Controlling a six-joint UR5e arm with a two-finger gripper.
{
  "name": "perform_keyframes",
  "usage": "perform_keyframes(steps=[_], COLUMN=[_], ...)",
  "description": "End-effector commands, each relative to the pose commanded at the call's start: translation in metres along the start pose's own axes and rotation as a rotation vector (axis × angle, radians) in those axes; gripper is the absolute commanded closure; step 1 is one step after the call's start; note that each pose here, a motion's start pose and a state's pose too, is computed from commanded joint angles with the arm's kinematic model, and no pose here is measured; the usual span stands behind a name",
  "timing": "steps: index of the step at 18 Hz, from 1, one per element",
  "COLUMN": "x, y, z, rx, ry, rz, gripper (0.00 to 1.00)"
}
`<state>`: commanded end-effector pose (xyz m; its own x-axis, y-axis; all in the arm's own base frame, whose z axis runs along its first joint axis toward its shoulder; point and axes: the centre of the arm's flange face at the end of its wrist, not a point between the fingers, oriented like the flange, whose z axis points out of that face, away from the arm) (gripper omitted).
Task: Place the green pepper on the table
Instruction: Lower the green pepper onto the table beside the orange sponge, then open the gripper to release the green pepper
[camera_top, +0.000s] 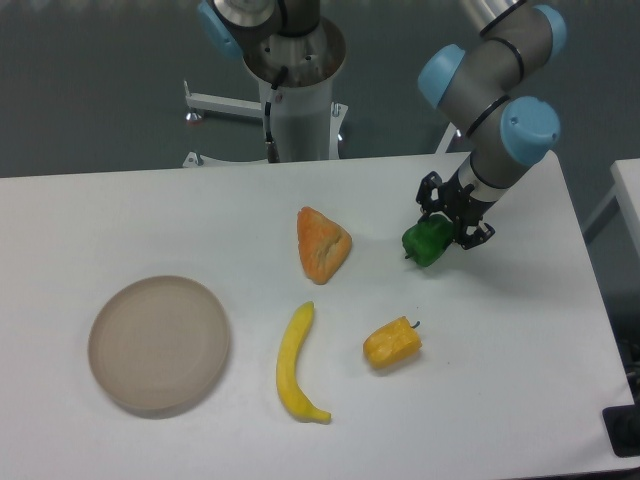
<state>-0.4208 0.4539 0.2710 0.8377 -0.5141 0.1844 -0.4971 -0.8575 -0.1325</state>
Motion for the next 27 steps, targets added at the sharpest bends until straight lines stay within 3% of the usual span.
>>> perform_keyframes(steps=[20, 22, 25, 27], x=[-0.0004, -0.0007, -0.001, -0.0019], y=[-0.0034, -0.0034, -0.0032, -0.0034], z=[0.0056, 0.0049, 0.0042, 0.002], rx=[-0.006, -0.008, -0.011, -0.012], ry=[0.007, 0.005, 0.004, -0.001], rz=[0.0, 0.001, 0.001, 0.002], gripper=[0.62, 0.53, 0.2, 0.11])
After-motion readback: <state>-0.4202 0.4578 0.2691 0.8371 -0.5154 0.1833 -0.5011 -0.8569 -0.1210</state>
